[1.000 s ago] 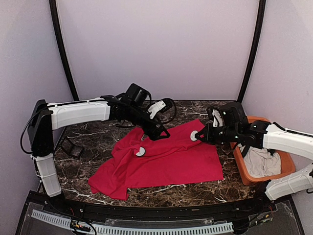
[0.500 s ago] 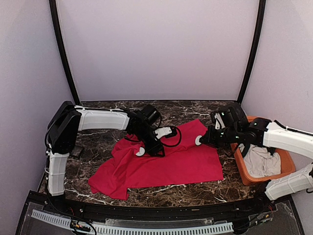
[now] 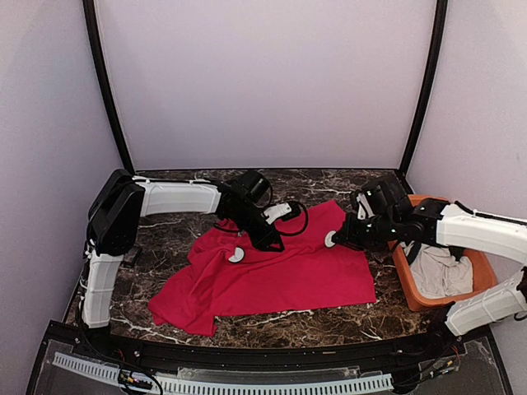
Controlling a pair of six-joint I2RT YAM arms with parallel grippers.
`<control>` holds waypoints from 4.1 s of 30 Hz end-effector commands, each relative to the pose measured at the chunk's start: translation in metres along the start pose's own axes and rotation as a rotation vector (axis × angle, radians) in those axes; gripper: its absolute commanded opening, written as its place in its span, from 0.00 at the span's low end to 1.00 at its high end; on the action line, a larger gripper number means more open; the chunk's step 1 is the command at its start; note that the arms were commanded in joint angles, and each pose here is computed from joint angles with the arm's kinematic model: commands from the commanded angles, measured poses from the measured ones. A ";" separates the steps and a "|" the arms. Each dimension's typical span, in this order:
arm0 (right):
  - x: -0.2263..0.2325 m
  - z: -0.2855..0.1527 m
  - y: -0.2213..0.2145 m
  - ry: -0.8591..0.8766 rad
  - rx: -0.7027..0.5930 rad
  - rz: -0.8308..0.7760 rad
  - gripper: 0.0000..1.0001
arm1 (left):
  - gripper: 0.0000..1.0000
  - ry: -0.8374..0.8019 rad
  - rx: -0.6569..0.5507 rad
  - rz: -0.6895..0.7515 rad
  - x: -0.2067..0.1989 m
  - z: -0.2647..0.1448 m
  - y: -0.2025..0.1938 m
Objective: Pin the brooch onto the clothing
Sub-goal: Pin the brooch onto the flattened clothing.
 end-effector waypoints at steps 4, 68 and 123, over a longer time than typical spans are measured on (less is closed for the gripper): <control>0.008 0.009 0.004 0.030 0.016 0.015 0.00 | 0.29 -0.060 0.004 -0.020 -0.003 0.006 -0.002; 0.003 0.117 0.014 0.078 0.437 0.407 0.00 | 0.01 0.026 -0.098 0.150 -0.051 -0.027 -0.001; 0.015 0.125 0.008 0.070 0.493 0.368 0.00 | 0.01 0.229 -0.029 0.389 -0.086 -0.023 -0.001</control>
Point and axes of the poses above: each gripper's point midway between its finger pads, its own z axis out along the fingers, its own x axis along the line the jaws close on, y = z × x, the point moved 10 cm from there along -z, back along the fingers, and after that the axes turned 7 degrees about z, right-handed, at the moved point
